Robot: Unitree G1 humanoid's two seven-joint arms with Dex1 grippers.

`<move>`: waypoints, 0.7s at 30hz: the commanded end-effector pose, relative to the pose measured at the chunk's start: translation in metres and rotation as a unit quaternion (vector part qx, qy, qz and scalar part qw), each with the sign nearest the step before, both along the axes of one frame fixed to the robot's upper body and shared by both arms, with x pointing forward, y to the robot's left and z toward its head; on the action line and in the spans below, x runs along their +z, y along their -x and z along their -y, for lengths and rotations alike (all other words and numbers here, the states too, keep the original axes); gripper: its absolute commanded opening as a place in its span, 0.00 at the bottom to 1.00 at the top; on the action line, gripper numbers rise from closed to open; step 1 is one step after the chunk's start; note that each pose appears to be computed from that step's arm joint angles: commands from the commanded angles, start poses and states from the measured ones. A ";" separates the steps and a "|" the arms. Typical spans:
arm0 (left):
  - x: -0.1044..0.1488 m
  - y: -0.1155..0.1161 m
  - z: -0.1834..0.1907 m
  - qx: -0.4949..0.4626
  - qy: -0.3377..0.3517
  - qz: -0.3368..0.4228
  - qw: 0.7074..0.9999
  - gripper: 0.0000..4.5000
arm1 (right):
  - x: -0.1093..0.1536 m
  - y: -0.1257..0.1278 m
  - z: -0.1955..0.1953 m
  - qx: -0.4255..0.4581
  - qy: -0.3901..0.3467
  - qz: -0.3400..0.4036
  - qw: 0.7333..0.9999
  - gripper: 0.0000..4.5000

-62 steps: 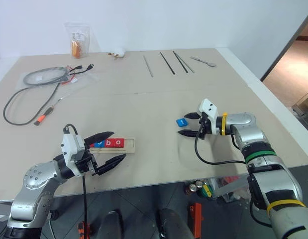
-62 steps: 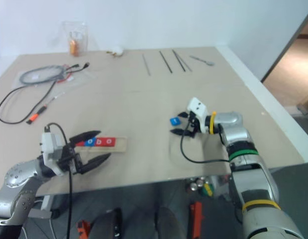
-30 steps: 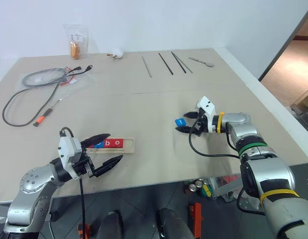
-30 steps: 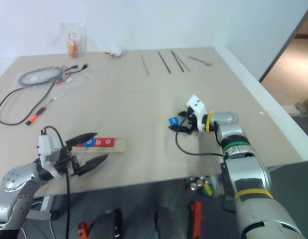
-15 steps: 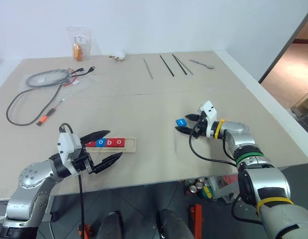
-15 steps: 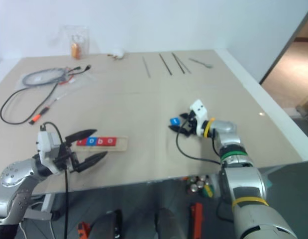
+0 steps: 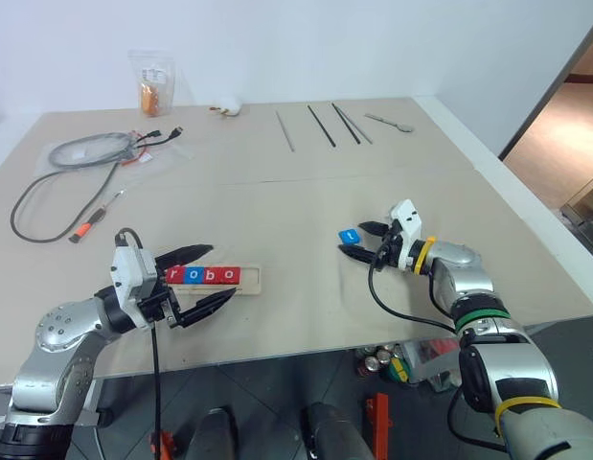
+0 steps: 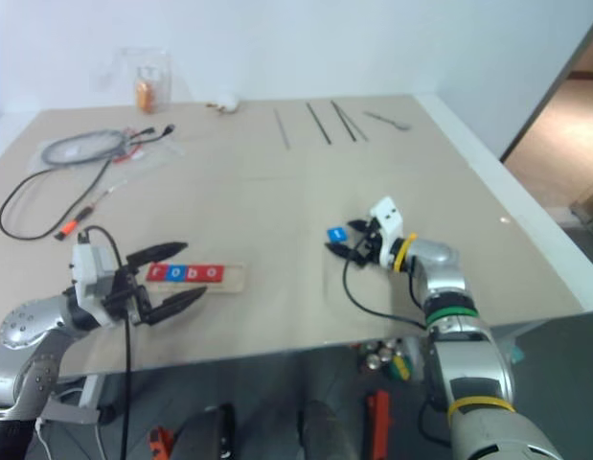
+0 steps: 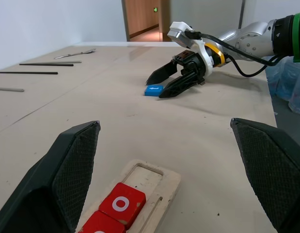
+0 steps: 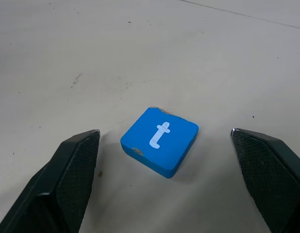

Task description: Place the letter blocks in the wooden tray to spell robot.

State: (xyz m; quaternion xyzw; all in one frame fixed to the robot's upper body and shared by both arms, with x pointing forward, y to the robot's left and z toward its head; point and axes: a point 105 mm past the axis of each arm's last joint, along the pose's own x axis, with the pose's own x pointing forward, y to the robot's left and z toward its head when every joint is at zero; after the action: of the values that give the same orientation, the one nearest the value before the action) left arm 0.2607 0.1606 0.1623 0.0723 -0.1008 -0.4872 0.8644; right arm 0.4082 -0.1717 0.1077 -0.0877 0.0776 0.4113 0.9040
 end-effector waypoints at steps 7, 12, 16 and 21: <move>0.005 -0.001 0.000 0.001 0.002 0.014 1.000 1.00 | 0.007 0.016 -0.003 0.031 -0.018 0.009 0.999 0.94; 0.004 -0.002 0.003 -0.001 0.007 0.014 1.000 1.00 | 0.007 0.021 -0.012 0.045 0.007 0.018 0.999 0.94; 0.003 -0.003 0.007 -0.003 0.011 0.015 1.000 1.00 | 0.002 0.013 -0.009 0.013 0.045 0.034 0.998 0.94; 0.001 -0.003 0.007 -0.001 0.014 0.015 1.000 1.00 | 0.007 0.010 -0.009 -0.001 0.044 0.054 0.998 0.94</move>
State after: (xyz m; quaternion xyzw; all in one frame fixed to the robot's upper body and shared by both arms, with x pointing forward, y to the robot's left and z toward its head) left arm 0.2642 0.1550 0.1581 0.0605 -0.1034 -0.4872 0.8650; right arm 0.3938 -0.1620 0.1068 -0.1365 0.0657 0.4170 0.8962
